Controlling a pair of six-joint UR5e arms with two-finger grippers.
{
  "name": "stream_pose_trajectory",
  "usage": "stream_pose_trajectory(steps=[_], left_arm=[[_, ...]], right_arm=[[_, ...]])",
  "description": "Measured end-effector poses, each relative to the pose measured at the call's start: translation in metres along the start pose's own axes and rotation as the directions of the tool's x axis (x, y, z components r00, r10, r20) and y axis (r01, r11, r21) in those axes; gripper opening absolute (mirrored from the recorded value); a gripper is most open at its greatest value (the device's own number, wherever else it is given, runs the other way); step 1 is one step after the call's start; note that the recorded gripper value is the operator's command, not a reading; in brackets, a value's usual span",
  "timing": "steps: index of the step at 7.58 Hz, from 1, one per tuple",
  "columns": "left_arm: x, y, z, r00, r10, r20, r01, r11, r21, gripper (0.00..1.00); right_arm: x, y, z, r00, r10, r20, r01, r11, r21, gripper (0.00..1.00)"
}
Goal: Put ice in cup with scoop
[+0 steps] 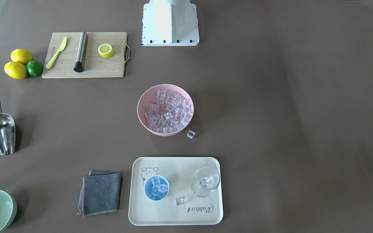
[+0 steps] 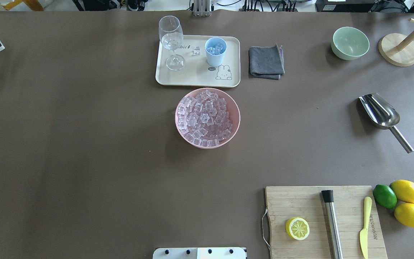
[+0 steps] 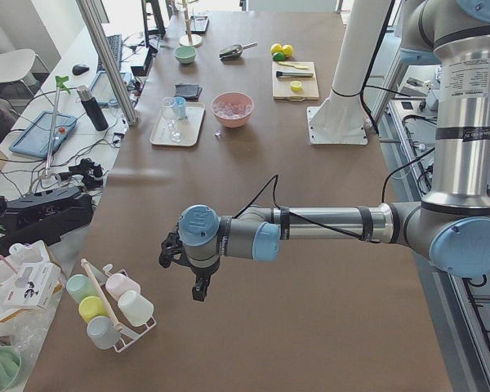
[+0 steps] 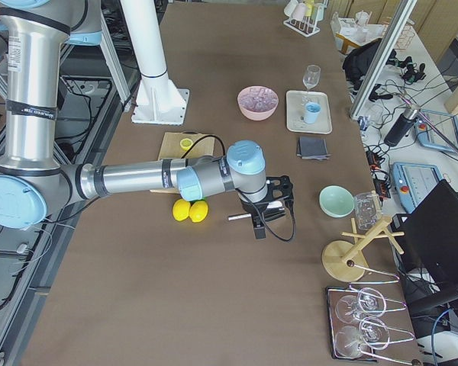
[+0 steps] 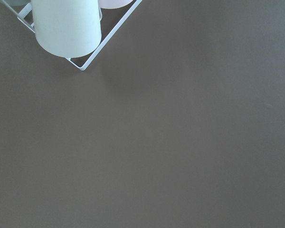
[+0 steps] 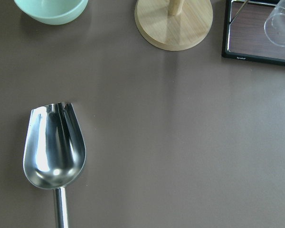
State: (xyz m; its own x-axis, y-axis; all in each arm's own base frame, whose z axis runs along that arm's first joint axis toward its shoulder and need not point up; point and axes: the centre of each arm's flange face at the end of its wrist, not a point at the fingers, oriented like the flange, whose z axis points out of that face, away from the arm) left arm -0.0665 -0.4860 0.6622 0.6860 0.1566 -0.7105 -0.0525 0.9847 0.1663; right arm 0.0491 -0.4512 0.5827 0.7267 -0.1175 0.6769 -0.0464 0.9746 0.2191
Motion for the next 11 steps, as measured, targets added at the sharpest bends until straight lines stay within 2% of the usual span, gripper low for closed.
stream_pose_trajectory(steps=[4,7,11], left_arm=[[-0.016,0.011,-0.010,0.999,-0.041,0.001,0.041,0.999,0.021,0.99],[-0.037,0.027,-0.004,0.995,-0.078,0.066,0.078,0.997,0.001,0.99],[-0.037,0.026,-0.008,0.994,-0.076,0.074,0.076,0.997,0.007,0.99]], right_arm=[[0.036,0.023,0.009,1.000,0.010,0.023,-0.010,1.000,-0.023,1.00],[0.040,0.025,0.009,1.000,0.014,0.017,-0.014,1.000,-0.023,1.00],[0.044,0.026,0.008,1.000,0.025,0.014,-0.025,0.999,-0.025,1.00]])
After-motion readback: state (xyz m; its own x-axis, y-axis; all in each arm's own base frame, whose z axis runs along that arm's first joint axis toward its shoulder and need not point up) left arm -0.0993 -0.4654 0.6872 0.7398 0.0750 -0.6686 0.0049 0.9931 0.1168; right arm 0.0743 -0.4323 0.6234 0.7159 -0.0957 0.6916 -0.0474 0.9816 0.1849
